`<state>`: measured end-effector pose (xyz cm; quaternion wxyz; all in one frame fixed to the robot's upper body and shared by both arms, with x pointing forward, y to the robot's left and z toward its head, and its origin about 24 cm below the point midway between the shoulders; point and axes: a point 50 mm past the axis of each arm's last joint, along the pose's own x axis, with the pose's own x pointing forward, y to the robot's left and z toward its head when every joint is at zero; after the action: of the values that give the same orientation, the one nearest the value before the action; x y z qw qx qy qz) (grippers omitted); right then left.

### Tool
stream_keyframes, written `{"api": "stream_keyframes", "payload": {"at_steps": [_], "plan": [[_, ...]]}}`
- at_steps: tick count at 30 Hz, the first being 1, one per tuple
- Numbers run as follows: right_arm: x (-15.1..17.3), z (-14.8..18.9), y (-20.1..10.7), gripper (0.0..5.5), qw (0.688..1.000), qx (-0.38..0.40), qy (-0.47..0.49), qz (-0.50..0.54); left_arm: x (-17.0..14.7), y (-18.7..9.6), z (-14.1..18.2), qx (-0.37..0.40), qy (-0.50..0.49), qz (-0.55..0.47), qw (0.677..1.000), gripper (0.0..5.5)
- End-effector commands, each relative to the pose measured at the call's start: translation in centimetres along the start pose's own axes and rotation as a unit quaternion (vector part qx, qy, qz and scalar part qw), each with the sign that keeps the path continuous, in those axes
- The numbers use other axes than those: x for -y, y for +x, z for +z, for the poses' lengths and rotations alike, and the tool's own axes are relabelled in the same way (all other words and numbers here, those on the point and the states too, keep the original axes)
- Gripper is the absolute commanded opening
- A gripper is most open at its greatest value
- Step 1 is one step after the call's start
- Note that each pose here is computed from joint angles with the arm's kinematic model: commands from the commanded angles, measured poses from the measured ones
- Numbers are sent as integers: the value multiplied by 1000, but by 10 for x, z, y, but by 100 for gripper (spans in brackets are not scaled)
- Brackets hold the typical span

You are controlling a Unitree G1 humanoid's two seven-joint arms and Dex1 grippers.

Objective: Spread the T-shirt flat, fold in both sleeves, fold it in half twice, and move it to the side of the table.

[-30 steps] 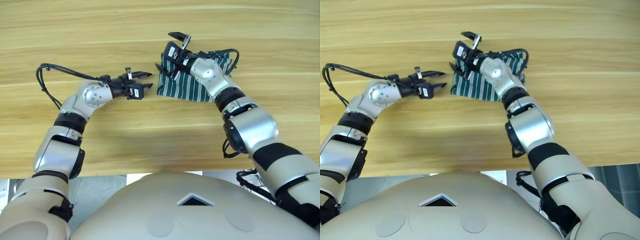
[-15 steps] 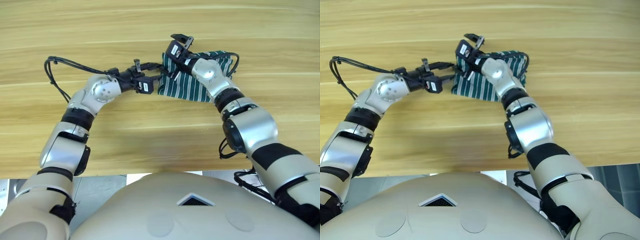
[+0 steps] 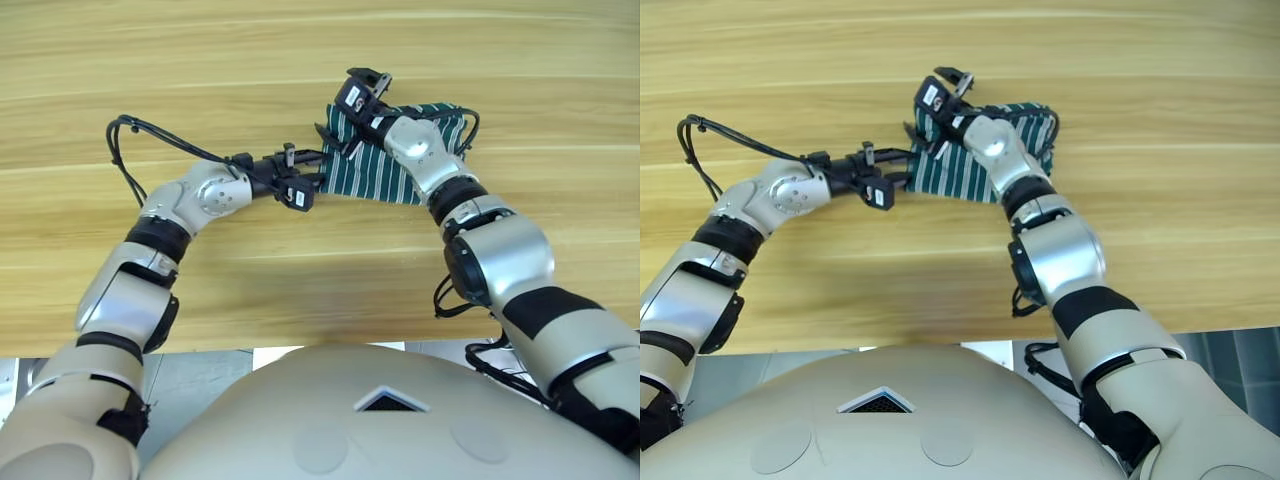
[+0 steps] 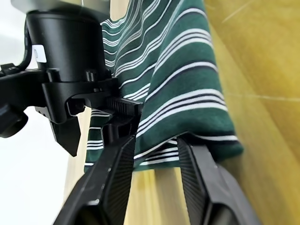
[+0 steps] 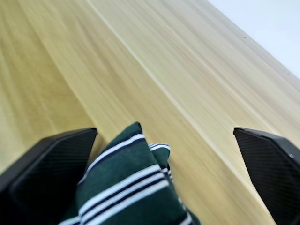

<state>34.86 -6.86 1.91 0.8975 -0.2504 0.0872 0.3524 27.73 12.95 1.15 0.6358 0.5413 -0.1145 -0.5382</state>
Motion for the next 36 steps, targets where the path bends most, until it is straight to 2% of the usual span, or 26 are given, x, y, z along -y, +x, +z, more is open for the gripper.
{"api": "stream_keyframes", "payload": {"at_steps": [1,7,15,18,21,24,26,28,32,36], "plan": [[16,-11,-6,536,998,-39,15,-50,49,-17,-18,-74,35,-123,989,168],[19,-27,-13,536,994,-76,31,-77,58,-28,-32,-121,78,-132,981,168],[21,-37,-18,536,990,-88,53,-91,36,-46,-62,-213,91,-48,972,168],[25,-38,-21,536,989,-87,64,-101,30,-52,-70,-235,99,-30,966,168],[29,-40,-23,536,987,-82,79,-112,12,-57,-73,-234,87,32,968,168],[42,-26,-24,536,982,-10,133,-137,-12,-51,-64,-196,55,129,971,168],[61,-11,-28,536,964,64,184,-181,-20,-43,-54,-154,30,171,973,168],[81,-2,-36,536,944,106,206,-233,-24,-36,-45,-125,19,192,973,168],[102,4,-49,536,931,131,182,-289,-26,-31,-41,-110,11,205,973,168],[103,13,-57,536,933,189,139,-272,-29,-29,-38,-101,-1,223,970,168]]}}
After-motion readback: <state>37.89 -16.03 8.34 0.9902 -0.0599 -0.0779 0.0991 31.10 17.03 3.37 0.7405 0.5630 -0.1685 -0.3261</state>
